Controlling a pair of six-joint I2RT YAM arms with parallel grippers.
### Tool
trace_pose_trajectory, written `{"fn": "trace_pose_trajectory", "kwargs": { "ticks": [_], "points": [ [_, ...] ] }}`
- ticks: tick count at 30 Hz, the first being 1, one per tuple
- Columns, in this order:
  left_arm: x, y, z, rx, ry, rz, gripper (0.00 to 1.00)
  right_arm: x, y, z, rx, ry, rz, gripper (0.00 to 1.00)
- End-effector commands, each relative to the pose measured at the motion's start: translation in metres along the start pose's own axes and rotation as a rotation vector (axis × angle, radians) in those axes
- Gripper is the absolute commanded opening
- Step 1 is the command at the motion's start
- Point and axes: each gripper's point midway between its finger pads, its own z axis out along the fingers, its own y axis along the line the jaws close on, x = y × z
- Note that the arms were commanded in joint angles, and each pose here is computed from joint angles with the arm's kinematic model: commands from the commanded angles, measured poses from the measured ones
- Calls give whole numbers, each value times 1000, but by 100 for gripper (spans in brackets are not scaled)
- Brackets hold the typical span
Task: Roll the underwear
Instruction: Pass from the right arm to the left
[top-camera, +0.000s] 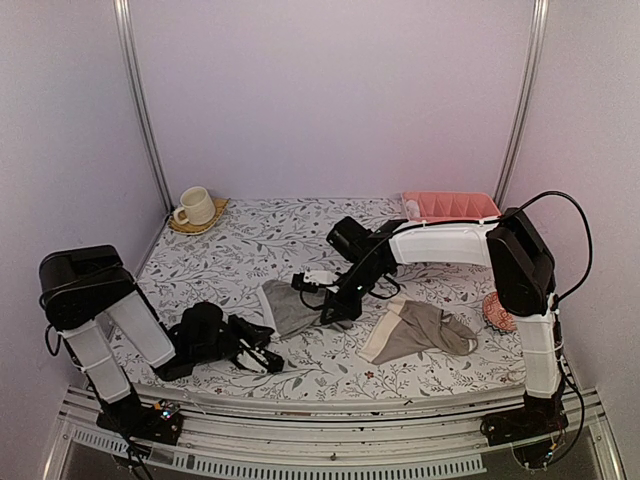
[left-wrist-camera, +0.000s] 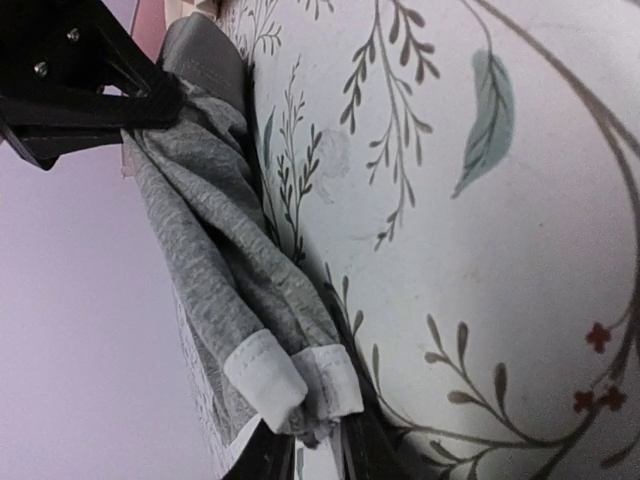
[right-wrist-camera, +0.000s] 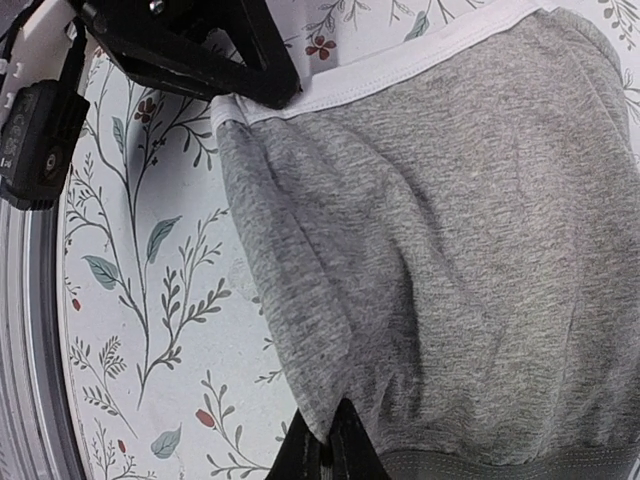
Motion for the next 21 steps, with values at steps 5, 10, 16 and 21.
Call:
{"fn": "trace_pose_trajectory", "kwargs": {
  "ticks": [5, 10, 16, 21],
  "points": [
    [-8, -12, 2, 207, -21, -218, 5, 12, -14, 7, 81, 48, 8, 25],
    [-8, -3, 3, 250, -19, -308, 0, 19, -13, 5, 180, 69, -19, 48],
    [-7, 3, 2, 284, -21, -369, 0, 33, -12, 6, 328, 113, -18, 57],
    [-6, 10, 0, 311, -39, -430, 0, 55, -15, 8, 495, 187, -35, 62]
  ]
}}
